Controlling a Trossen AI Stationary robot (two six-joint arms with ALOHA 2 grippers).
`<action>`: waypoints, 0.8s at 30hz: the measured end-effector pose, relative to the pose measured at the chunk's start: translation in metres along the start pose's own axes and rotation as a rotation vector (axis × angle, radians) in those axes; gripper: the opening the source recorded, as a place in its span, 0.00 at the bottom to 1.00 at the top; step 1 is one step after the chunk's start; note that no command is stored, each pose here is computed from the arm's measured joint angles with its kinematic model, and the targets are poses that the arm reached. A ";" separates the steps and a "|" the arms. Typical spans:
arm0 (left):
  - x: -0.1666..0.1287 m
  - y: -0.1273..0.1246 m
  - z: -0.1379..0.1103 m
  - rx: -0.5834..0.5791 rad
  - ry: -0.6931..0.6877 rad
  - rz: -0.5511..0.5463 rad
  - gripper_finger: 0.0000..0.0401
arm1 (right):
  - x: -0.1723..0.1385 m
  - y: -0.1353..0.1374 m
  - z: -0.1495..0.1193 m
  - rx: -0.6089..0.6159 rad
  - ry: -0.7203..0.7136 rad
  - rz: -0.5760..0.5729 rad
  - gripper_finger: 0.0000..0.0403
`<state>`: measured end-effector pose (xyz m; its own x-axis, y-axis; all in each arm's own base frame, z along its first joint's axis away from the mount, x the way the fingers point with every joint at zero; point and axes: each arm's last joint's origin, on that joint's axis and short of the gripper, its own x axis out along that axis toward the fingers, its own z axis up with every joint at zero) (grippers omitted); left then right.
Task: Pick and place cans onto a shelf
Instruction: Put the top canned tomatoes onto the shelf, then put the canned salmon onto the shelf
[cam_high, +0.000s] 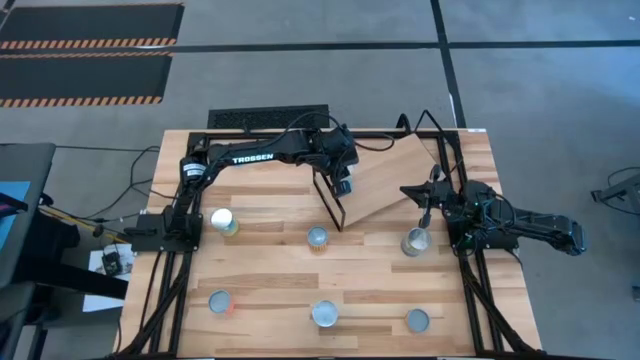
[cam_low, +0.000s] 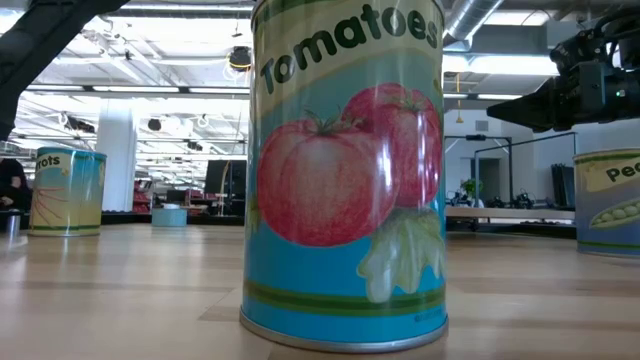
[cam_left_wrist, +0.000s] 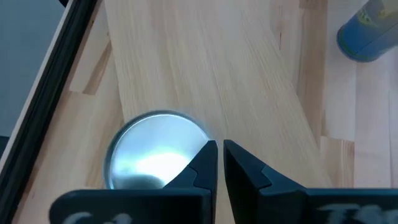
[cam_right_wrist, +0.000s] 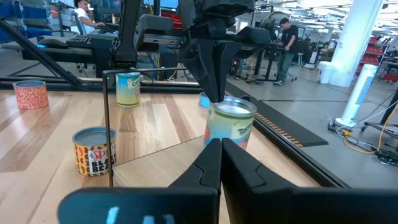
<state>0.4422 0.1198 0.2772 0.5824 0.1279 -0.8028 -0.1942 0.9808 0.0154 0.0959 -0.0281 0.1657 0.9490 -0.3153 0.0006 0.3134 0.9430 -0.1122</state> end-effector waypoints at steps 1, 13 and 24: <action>0.000 0.000 0.000 0.004 0.000 0.000 0.04 | 0.000 0.000 0.000 0.000 0.000 0.000 0.07; -0.044 -0.008 0.008 0.155 -0.080 -0.074 0.00 | 0.000 0.000 0.000 0.000 0.000 0.000 0.07; -0.036 -0.023 -0.007 0.183 -0.281 -0.034 0.00 | 0.000 0.000 0.000 0.000 0.000 0.000 0.07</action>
<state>0.4206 0.0915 0.3019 0.7860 0.1051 -0.6092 -0.0407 0.9921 0.1187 0.0959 -0.0281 0.1657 0.9491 -0.3150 0.0010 0.3131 0.9431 -0.1123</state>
